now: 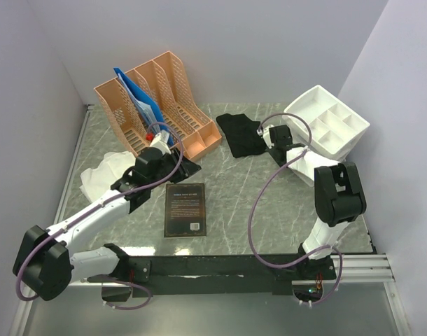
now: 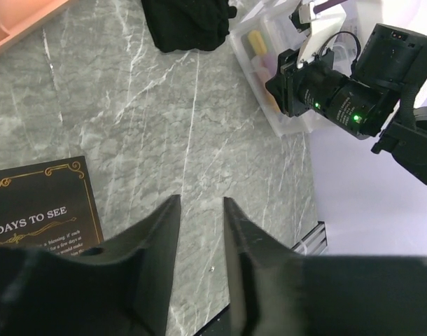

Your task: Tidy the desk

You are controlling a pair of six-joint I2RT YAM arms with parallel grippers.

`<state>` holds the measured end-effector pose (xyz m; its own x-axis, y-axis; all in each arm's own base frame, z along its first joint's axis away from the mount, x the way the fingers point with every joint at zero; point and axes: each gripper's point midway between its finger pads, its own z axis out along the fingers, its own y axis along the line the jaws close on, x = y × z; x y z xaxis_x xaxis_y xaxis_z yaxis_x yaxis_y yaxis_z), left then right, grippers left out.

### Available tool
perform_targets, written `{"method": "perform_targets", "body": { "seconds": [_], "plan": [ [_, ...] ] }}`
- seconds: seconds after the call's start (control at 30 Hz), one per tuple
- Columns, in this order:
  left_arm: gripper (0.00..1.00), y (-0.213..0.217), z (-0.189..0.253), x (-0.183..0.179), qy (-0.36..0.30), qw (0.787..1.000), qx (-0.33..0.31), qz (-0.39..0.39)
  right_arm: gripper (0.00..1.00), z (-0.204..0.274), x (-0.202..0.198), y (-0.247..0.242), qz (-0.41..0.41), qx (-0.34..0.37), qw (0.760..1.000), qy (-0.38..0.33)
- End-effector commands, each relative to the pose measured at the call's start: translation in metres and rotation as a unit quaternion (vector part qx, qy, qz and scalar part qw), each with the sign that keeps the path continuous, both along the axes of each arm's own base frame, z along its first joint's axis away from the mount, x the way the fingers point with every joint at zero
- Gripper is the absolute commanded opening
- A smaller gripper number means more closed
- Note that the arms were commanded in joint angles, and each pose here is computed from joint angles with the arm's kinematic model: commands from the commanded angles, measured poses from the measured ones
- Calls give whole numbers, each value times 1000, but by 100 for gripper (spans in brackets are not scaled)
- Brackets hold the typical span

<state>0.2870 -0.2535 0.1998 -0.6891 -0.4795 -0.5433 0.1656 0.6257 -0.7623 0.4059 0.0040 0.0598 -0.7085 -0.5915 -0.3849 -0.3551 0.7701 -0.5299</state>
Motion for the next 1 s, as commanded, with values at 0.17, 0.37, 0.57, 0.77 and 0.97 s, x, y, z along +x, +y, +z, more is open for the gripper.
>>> {"method": "perform_targets", "body": {
  "seconds": [0.17,0.37,0.57,0.77,0.97],
  "plan": [
    [47,10,10,0,-26,1000,8,14,34,2,9,-23,-14,-54,998,-21],
    [67,12,15,1,-30,999,13,17,36,8,-10,23,63,66,995,46],
    [85,20,9,-5,-13,999,44,18,42,39,-45,96,184,238,947,112],
    [97,39,10,-16,-6,995,90,30,46,93,-71,155,262,383,879,108],
    [99,58,-14,-44,38,994,95,43,99,132,-85,206,267,515,813,62]
  ]
}}
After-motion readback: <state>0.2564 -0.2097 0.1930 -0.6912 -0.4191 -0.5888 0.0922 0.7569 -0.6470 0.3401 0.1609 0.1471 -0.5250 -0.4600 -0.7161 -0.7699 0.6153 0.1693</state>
